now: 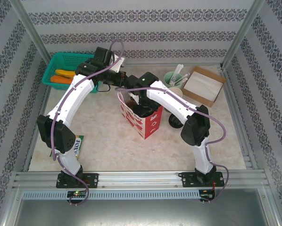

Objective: Pack the takeout coffee

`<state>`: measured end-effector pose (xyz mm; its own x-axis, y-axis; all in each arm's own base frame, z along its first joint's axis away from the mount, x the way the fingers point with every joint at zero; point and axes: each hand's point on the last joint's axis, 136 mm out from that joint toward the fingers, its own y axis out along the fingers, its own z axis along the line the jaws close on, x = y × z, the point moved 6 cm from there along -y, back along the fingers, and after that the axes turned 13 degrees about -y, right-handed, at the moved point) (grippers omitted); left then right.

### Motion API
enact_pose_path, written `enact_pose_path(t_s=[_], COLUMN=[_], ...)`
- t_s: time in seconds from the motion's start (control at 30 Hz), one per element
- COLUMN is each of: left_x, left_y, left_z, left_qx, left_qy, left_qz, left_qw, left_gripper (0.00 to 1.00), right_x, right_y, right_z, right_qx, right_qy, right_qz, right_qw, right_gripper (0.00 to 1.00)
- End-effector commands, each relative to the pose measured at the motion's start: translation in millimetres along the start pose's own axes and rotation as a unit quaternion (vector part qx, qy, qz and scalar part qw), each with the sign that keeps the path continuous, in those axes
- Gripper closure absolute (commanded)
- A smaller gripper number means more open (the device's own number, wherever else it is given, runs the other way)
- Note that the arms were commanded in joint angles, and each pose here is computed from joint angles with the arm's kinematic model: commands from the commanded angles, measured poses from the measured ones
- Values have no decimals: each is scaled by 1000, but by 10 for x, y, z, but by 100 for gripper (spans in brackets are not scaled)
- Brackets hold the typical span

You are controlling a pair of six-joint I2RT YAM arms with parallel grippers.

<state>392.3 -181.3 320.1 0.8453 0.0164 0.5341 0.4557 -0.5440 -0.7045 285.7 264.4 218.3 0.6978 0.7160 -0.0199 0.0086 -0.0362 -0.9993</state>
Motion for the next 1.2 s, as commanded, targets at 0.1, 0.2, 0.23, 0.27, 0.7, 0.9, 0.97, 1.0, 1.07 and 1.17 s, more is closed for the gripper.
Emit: enact_pose_path(t_s=[0.1, 0.2, 0.23, 0.27, 0.7, 0.9, 0.97, 1.0, 1.07, 1.17], left_x=[33, 36, 38, 38, 63, 63, 61, 62, 58, 55], left_y=[-130, -125, -128, -131, -108, -99, -97, -96, -93, -92], left_z=[-78, -84, -87, -86, -91, -89, -85, -84, -81, -81], left_qx=[2, 1, 0, 0, -2, -1, -1, -1, 0, 0], left_qy=[14, 14, 13, 13, 13, 13, 12, 12, 11, 11], left_qz=[-13, -13, -13, -13, -11, -10, -10, -10, -9, -8], left_qw=[1000, 1000, 1000, 1000, 1000, 1000, 1000, 1000, 1000, 1000], left_gripper=[100, 100, 100, 100, 100, 100, 100, 100, 100, 100], right_x=[-66, -64, -58, -57, -37, -44, -45, -43, -42, -47], right_y=[-60, -6, 7, 20, 37, 34, 49, 47, 46, 51], right_z=[-124, -120, -120, -116, -124, -169, -174, -173, -177, -190], right_qx=[-20, -17, -15, -14, -14, -21, -21, -21, -22, -26], right_qy=[24, 23, 22, 21, 20, 24, 24, 23, 23, 24], right_qz=[0, 5, 6, 7, 6, 7, 9, 9, 8, 10], right_qw=[1000, 1000, 1000, 1000, 1000, 999, 999, 999, 999, 999], right_gripper=[45, 45, 45, 45, 45, 45, 45, 45, 45, 45])
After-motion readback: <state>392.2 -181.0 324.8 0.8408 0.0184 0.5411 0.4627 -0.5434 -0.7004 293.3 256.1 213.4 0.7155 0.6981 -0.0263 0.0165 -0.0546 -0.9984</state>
